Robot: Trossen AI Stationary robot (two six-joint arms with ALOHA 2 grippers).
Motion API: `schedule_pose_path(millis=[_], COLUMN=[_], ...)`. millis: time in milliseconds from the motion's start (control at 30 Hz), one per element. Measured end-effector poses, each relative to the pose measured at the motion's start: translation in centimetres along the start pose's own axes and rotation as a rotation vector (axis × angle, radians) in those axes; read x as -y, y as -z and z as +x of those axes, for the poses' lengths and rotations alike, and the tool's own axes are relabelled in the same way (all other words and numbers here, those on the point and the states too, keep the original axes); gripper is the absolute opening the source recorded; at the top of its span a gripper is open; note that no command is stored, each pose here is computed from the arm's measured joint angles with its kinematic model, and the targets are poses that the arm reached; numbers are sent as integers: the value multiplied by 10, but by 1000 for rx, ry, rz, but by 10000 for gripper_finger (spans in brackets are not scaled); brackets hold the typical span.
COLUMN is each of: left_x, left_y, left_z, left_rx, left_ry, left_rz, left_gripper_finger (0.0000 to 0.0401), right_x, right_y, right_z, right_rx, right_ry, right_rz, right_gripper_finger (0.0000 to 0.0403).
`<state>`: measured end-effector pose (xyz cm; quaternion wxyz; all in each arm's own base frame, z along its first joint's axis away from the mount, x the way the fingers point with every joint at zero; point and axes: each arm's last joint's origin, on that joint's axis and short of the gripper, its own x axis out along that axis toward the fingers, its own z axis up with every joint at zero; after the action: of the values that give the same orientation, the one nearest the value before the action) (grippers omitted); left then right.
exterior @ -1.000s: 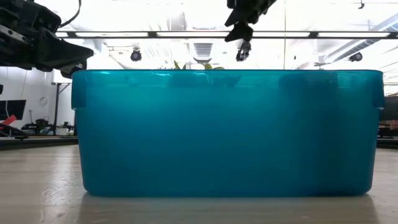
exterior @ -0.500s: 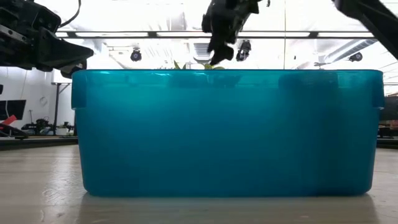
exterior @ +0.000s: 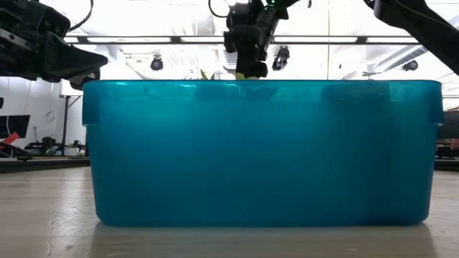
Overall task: Pick and place pill bottles into a basket
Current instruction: Put the white medicine bottle into the blue bin
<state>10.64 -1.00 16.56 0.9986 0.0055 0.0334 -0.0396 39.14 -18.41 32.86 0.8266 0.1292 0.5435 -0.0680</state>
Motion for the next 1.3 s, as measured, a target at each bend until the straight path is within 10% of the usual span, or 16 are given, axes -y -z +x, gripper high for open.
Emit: schedule_pose_path(millis=[1300], left_x=[0], left_y=[0], left_z=[0], left_rx=[-1], left_ry=[0], left_rz=[0], left_gripper_finger=[1], right_x=[-7], right_y=[20], right_z=[74], right_rx=[-141], right_ry=[-82], right_rz=[19], right_gripper_finger=[281])
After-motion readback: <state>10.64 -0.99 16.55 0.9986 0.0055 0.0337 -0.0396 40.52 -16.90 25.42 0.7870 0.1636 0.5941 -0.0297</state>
